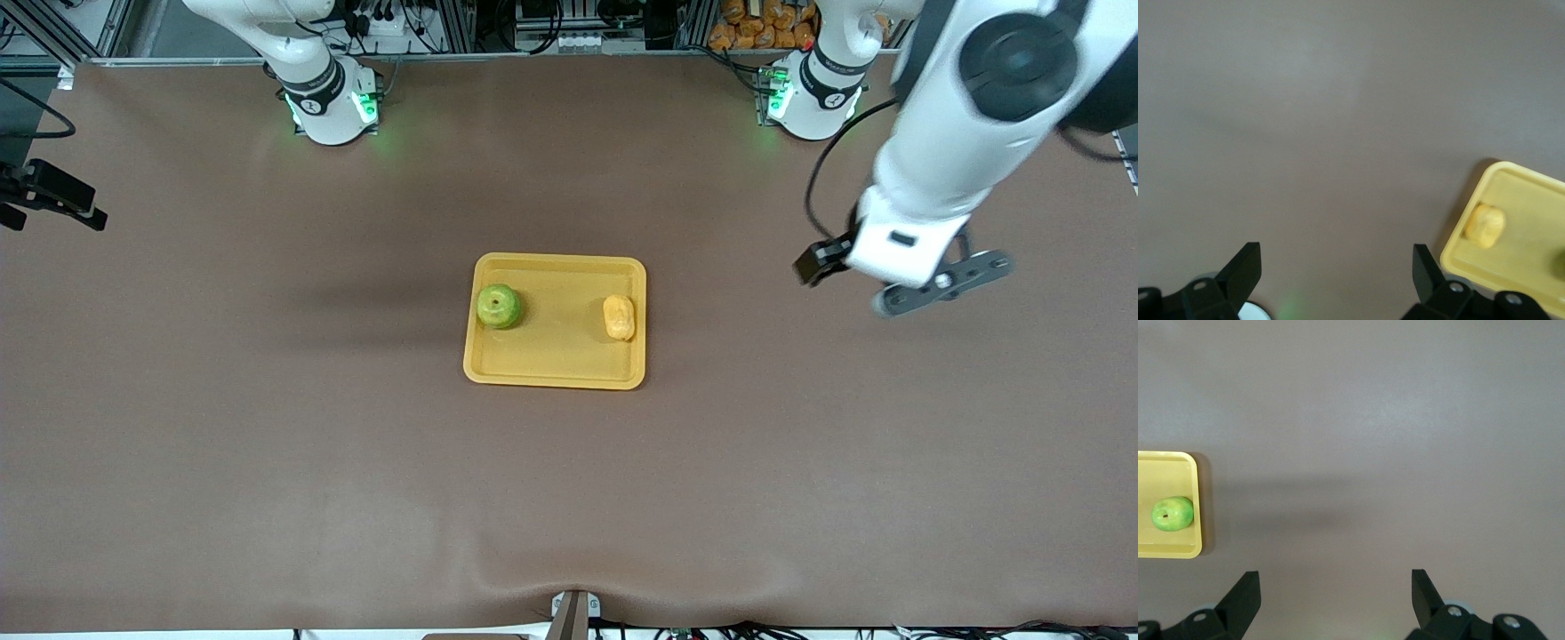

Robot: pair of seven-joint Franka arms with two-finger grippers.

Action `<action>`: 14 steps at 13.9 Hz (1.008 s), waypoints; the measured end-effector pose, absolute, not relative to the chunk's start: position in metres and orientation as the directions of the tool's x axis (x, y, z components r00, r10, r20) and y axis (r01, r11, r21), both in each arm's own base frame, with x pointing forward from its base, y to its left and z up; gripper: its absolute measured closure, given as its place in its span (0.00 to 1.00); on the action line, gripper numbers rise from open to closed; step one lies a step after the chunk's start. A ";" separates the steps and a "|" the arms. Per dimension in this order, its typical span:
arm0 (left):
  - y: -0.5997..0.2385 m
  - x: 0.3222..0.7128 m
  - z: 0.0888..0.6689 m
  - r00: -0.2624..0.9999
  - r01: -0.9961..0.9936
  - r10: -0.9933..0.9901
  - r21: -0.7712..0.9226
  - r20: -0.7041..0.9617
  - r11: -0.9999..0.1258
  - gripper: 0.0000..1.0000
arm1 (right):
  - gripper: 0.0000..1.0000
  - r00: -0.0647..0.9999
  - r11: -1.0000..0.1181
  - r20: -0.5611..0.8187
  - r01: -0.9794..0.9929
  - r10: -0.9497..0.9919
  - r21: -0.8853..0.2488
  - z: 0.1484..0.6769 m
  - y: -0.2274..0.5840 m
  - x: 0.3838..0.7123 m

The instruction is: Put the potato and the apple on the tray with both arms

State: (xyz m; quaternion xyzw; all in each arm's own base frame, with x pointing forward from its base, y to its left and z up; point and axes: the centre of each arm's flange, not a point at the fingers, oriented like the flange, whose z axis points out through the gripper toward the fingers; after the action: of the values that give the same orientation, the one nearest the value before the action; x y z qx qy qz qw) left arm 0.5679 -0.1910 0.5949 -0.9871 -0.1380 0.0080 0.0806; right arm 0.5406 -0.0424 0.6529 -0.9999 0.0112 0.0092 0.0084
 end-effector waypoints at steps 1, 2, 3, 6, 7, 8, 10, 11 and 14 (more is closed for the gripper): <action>-0.175 0.565 0.606 0.971 0.235 0.239 -0.163 -0.001 -0.958 0.00 | 0.00 1.000 -1.000 -0.018 -0.022 -0.022 -0.017 0.653 -0.042 0.541; -0.160 0.563 0.614 0.982 0.183 0.188 -0.164 -0.012 -0.969 0.00 | 0.00 1.000 -1.000 -0.018 -0.022 -0.022 -0.017 0.653 -0.042 0.541; -0.145 0.562 0.621 0.993 0.111 0.117 -0.163 -0.026 -0.980 0.00 | 0.00 1.000 -1.000 -0.018 -0.022 -0.022 -0.017 0.653 -0.042 0.541; -0.101 0.563 0.630 0.998 -0.030 -0.022 -0.149 -0.058 -0.988 0.00 | 0.00 1.000 -1.000 -0.019 -0.019 -0.018 -0.017 0.652 -0.041 0.541; -0.088 0.562 0.632 0.997 -0.044 -0.035 -0.127 -0.067 -0.991 0.00 | 0.00 1.000 -1.000 -0.020 -0.018 -0.018 -0.017 0.652 -0.040 0.542; -0.075 0.561 0.633 0.997 -0.042 -0.035 -0.101 -0.072 -0.994 0.00 | 0.00 1.000 -1.000 -0.021 -0.018 -0.017 -0.017 0.651 -0.040 0.542; -0.061 0.556 0.637 0.997 -0.029 -0.024 -0.070 -0.074 -0.997 0.00 | 0.00 1.000 -1.000 -0.021 -0.018 -0.017 -0.017 0.651 -0.040 0.542; -0.060 0.552 0.639 0.997 -0.028 -0.023 -0.067 -0.073 -0.997 0.00 | 0.00 1.000 -1.000 -0.021 -0.018 -0.017 -0.017 0.651 -0.040 0.542; -0.065 0.541 0.646 0.997 -0.035 -0.031 -0.070 -0.064 -0.997 0.00 | 0.00 1.000 -1.000 -0.021 -0.018 -0.018 -0.017 0.651 -0.041 0.542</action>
State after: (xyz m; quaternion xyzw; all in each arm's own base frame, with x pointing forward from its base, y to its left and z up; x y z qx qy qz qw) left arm 0.5406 -0.0646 0.6457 -0.9987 0.0165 0.0317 0.0358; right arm 0.5418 -0.0405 0.6510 -0.9999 0.0091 0.0105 0.0085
